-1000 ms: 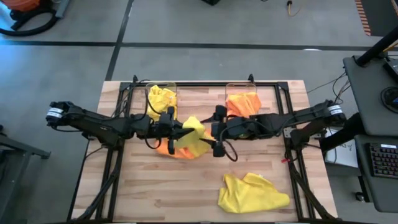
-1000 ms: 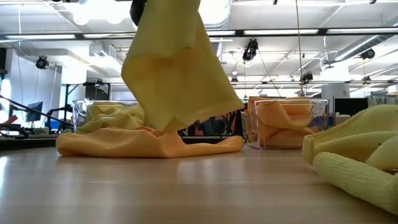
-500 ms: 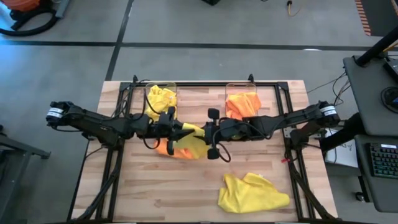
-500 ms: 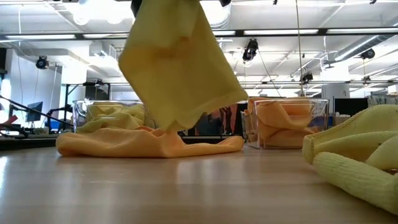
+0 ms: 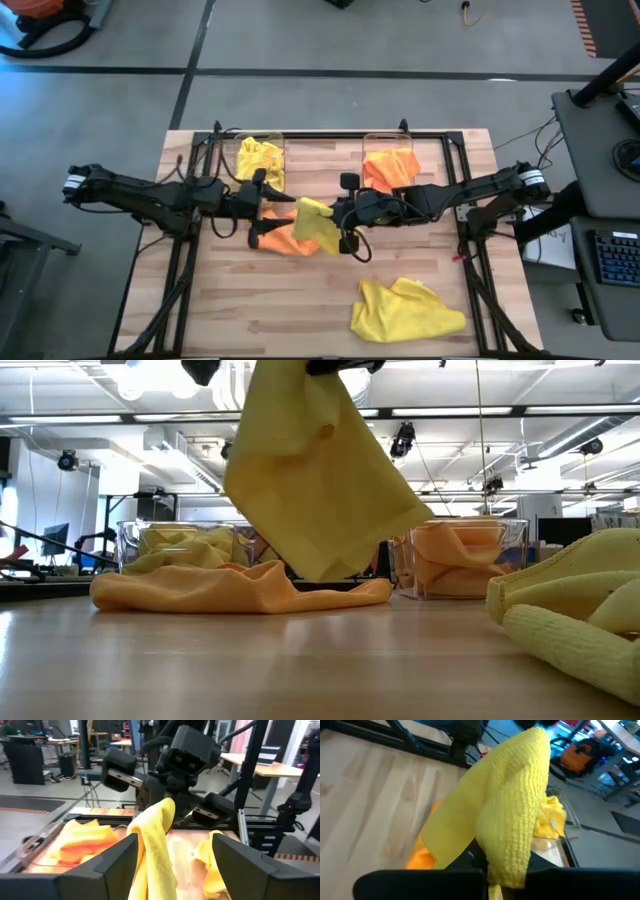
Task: Sort microfiber towel by color & place in baskets
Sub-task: Put the yellow microfiber cloth into the left transparent bin
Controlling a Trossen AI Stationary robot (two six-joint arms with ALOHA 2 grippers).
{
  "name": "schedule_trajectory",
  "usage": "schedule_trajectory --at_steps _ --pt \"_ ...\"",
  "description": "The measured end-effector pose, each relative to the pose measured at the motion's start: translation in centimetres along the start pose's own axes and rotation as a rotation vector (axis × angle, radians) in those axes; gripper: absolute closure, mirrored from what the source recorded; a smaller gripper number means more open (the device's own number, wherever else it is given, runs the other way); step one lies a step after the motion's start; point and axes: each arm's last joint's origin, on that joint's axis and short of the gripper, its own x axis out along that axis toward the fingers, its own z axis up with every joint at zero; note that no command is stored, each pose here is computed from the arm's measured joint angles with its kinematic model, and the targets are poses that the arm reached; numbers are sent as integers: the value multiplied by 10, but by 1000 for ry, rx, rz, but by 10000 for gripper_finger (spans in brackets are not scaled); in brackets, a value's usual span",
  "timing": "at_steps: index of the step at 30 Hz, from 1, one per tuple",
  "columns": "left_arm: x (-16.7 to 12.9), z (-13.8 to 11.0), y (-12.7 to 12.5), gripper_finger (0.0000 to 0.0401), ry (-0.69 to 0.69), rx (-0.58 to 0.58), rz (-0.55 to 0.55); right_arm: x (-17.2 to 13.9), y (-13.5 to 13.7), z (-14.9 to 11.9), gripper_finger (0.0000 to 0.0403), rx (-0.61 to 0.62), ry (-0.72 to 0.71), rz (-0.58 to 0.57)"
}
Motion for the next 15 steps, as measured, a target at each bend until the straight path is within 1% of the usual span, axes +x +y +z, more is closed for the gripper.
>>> schedule_trajectory --at_steps 3,7,11,12,13,15 --pt "-7 0 2 157 -1 3 20 -2 -1 0 393 1 0 -7" --pt "-4 -10 3 156 -8 0 33 -2 -1 1 393 1 -2 -9" --pt "4 -21 7 156 -20 -13 132 -2 -1 2 393 5 -11 -10" --pt "6 -23 8 156 -21 -14 142 -2 -1 2 393 5 -11 -10" --pt "9 -26 8 156 -25 -13 141 -2 -1 2 393 5 -12 -10" --pt "16 -29 7 156 -38 13 92 -2 -1 2 393 9 -14 -11"
